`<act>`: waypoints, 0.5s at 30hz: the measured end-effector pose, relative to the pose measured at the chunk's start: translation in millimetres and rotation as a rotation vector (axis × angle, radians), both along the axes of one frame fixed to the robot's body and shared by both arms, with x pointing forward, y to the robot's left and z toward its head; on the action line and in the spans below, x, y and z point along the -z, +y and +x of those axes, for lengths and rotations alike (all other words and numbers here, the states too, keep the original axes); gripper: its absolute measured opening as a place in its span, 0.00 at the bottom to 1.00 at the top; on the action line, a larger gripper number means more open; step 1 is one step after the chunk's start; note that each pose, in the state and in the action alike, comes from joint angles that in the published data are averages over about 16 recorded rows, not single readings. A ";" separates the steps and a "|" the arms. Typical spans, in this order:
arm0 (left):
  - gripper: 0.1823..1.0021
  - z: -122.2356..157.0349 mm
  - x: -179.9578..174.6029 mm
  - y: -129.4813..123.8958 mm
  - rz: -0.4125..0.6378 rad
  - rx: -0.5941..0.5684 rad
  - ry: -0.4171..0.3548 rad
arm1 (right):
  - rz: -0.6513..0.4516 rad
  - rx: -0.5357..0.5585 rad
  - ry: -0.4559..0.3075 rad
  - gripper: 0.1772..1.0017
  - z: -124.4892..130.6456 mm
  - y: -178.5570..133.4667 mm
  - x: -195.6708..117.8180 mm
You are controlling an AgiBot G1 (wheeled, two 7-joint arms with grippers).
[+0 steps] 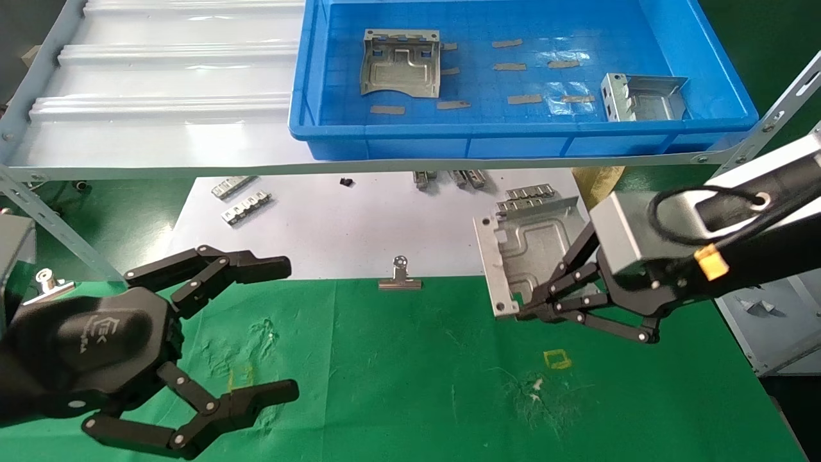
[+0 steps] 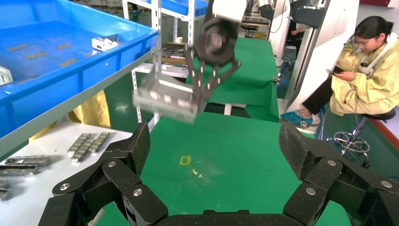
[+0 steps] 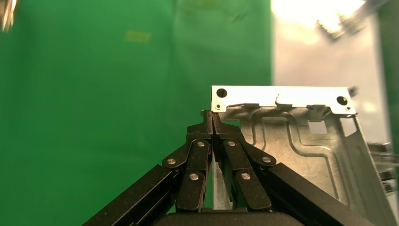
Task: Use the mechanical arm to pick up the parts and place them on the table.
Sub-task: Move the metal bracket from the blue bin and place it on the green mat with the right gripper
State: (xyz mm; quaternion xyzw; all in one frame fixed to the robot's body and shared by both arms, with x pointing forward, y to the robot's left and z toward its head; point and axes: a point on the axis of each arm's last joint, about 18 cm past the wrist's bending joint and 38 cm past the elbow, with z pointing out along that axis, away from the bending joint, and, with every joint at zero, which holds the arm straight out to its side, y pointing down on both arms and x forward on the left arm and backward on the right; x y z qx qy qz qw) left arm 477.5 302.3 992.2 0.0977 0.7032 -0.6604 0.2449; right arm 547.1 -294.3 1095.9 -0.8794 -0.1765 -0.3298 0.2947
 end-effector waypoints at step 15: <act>1.00 0.0 0.0 0.0 0.000 0.000 0.000 | -0.137 0.072 0.146 0.02 56.2 -23.2 86.1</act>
